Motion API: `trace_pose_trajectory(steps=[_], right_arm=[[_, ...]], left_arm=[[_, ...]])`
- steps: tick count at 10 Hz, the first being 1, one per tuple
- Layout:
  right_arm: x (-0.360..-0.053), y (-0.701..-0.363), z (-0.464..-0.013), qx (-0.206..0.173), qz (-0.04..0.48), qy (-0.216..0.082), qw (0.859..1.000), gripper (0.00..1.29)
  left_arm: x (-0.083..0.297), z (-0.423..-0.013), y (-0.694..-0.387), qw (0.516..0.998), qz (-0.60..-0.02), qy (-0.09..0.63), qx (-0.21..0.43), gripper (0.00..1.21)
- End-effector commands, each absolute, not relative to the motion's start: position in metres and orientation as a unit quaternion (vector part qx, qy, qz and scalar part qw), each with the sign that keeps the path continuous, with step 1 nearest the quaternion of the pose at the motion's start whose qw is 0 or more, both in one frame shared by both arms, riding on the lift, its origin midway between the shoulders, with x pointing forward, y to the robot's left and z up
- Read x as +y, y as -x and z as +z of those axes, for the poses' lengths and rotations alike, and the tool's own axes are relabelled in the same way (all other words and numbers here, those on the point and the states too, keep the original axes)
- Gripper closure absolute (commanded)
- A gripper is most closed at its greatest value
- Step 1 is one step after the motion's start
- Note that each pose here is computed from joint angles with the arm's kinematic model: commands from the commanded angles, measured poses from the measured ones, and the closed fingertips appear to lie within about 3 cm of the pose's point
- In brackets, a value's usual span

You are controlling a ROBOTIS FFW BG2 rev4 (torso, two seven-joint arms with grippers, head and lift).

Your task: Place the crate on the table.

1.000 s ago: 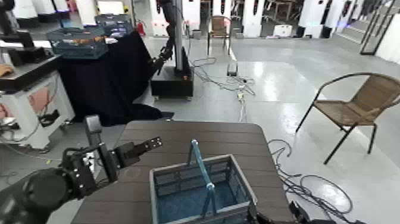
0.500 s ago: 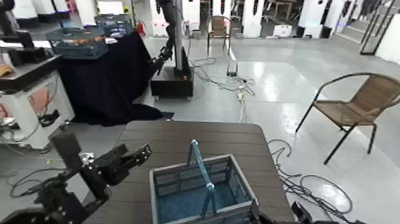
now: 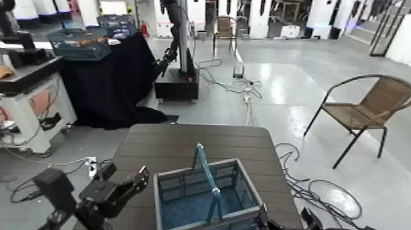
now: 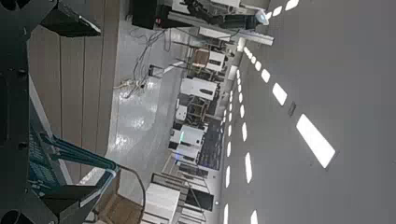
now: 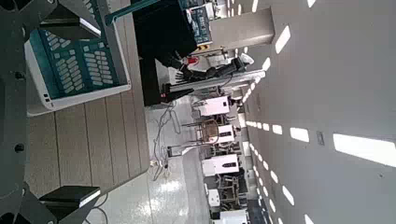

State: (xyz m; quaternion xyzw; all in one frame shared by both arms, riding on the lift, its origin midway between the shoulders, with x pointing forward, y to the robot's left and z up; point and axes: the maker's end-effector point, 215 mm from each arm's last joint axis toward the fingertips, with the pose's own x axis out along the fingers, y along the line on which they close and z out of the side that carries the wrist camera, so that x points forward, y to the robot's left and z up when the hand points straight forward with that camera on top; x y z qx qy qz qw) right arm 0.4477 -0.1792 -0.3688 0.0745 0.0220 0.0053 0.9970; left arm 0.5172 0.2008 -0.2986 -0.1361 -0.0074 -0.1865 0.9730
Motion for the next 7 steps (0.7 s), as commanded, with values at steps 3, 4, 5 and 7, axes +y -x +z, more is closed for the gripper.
trace_pose_trajectory(steps=[3,4,5,7], right_arm=[[-0.182,-0.446,-0.367,0.02,0.001,-0.075,0.997,0.13],[-0.182,-0.446,-0.367,0.02,0.001,-0.073,0.997,0.13],[-0.183,-0.445,-0.367,0.019,0.001,-0.073,0.997,0.13],[-0.183,-0.445,-0.367,0.019,0.001,-0.072,0.997,0.13]], left_arm=[[0.208,-0.32,-0.471,0.987,-0.111,0.107,-0.042,0.1],[0.207,-0.324,-0.465,0.988,-0.11,0.101,-0.039,0.1],[0.208,-0.324,-0.461,0.989,-0.106,0.096,-0.042,0.1],[0.211,-0.327,-0.456,0.99,-0.099,0.09,-0.041,0.1]])
